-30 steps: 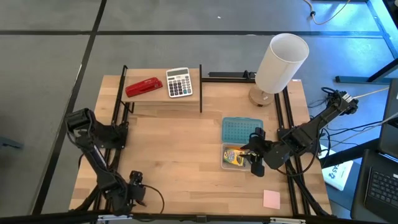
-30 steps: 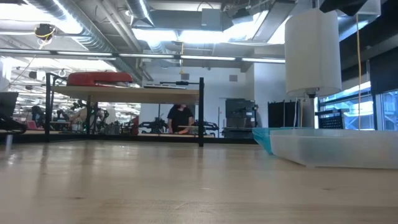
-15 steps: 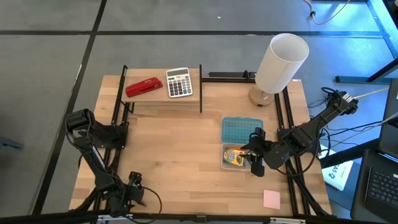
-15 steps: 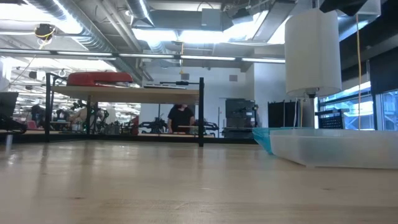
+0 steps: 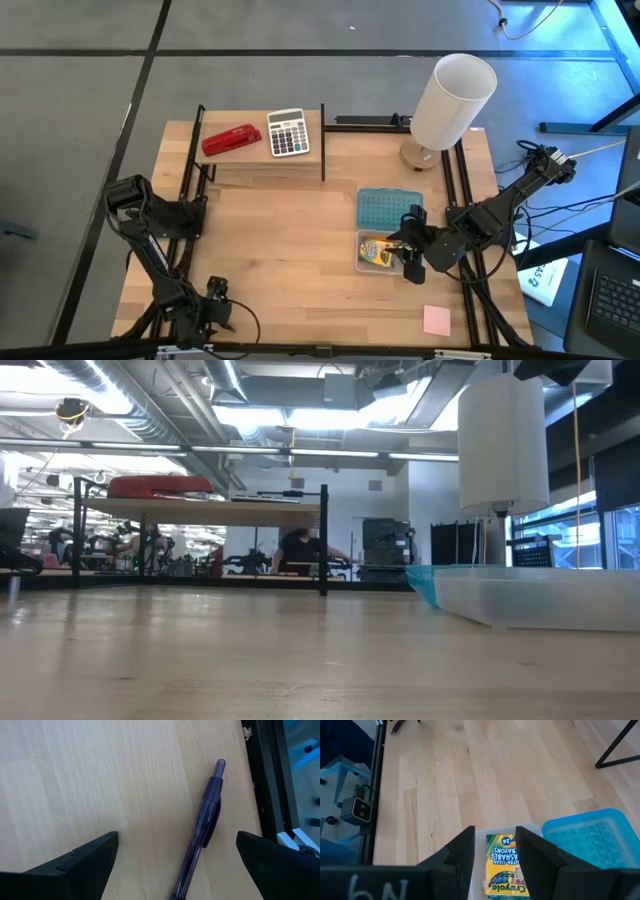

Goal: Pack school essentials
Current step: Put the purple pen into the blue supply box

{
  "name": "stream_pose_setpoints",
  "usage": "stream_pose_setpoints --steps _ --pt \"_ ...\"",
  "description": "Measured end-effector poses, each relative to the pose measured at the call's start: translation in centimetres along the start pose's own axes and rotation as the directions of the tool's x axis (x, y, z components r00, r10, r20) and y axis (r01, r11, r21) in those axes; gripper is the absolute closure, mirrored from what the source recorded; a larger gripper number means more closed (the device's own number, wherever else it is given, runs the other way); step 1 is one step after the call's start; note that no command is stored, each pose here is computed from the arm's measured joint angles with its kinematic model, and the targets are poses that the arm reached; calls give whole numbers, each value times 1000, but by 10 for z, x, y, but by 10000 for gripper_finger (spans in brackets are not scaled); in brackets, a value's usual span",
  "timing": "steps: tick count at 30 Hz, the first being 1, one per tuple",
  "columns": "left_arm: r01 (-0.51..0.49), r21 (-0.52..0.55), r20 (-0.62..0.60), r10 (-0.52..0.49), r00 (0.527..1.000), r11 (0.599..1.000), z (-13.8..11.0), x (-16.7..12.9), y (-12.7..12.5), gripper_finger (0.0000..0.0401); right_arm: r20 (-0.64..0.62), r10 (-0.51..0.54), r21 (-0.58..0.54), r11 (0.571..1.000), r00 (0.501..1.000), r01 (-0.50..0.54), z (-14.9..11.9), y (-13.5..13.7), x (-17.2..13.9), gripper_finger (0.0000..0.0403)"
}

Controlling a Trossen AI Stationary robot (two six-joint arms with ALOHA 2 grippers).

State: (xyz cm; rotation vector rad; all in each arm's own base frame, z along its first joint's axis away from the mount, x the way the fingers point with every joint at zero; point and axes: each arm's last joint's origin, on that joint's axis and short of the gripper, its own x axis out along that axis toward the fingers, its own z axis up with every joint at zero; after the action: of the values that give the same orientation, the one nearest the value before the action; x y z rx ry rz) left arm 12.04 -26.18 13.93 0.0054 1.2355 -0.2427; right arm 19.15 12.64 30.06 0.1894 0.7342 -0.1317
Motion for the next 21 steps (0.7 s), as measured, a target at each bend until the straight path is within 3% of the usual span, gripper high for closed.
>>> stream_pose_setpoints --steps 21 --pt "-24 8 -33 24 999 1000 -3 -1 2 2 -1 1 -7 1000 1000 -1 0 0 0 260"
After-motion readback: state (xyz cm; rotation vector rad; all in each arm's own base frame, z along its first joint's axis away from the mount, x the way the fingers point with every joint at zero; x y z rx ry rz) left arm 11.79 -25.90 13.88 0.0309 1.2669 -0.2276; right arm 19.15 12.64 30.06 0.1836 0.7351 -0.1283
